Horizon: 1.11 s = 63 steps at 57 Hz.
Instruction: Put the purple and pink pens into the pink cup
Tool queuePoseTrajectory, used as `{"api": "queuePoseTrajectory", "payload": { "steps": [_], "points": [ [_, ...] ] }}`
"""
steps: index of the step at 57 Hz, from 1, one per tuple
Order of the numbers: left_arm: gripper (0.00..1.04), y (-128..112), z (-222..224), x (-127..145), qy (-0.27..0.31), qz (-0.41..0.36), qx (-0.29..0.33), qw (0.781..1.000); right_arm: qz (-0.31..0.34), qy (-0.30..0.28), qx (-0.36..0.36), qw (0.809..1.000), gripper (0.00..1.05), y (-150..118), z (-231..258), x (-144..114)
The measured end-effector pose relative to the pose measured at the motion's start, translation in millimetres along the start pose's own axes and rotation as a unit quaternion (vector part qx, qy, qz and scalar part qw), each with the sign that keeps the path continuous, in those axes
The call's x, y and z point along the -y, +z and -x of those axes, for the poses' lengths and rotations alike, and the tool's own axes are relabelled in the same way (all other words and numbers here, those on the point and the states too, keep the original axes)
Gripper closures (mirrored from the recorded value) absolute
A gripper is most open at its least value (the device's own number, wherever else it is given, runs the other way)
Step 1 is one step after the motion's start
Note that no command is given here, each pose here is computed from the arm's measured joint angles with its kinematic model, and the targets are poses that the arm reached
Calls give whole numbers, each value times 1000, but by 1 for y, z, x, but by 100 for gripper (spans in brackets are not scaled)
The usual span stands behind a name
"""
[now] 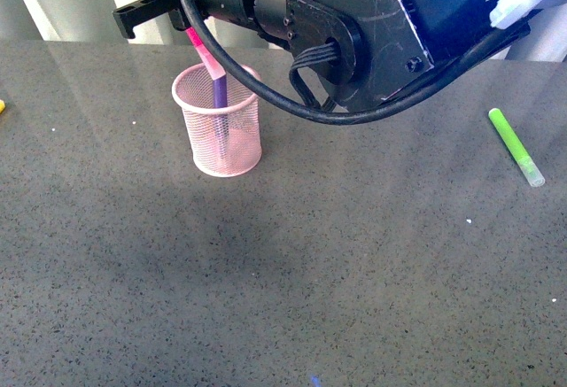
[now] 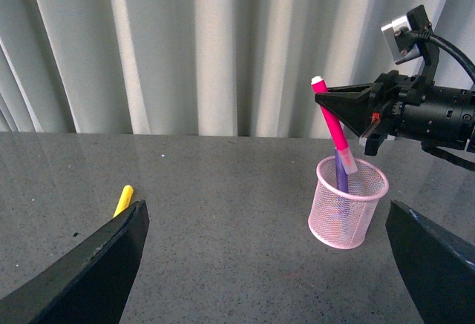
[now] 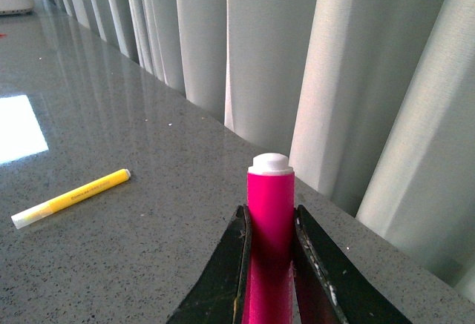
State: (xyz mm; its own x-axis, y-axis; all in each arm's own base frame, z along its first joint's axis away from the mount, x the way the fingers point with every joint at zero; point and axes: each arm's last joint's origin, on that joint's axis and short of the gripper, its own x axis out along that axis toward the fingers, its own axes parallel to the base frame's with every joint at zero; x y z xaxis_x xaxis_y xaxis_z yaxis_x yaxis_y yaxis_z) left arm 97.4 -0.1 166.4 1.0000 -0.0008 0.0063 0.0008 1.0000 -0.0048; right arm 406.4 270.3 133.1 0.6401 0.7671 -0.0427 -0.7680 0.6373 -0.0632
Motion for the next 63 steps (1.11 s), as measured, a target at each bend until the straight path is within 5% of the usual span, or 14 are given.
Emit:
{"api": "queuePoseTrajectory", "payload": {
  "steps": [15,26,38,47,55,63],
  "points": [
    [7,0,0,0,0,0,0,1000,-4,-1,-6,1000,94,-4,-1,-3],
    [7,0,0,0,0,0,0,1000,-31,-13,-34,999,49,-12,6,1],
    [7,0,0,0,0,0,0,1000,-51,-79,-13,995,5,16,31,21],
    [7,0,0,0,0,0,0,1000,-69,-201,-46,976,7,39,62,44],
    [7,0,0,0,0,0,0,1000,-111,-340,-122,926,7,50,109,68],
    [7,0,0,0,0,0,0,1000,-136,-376,-122,908,7,56,129,79]
  ]
}}
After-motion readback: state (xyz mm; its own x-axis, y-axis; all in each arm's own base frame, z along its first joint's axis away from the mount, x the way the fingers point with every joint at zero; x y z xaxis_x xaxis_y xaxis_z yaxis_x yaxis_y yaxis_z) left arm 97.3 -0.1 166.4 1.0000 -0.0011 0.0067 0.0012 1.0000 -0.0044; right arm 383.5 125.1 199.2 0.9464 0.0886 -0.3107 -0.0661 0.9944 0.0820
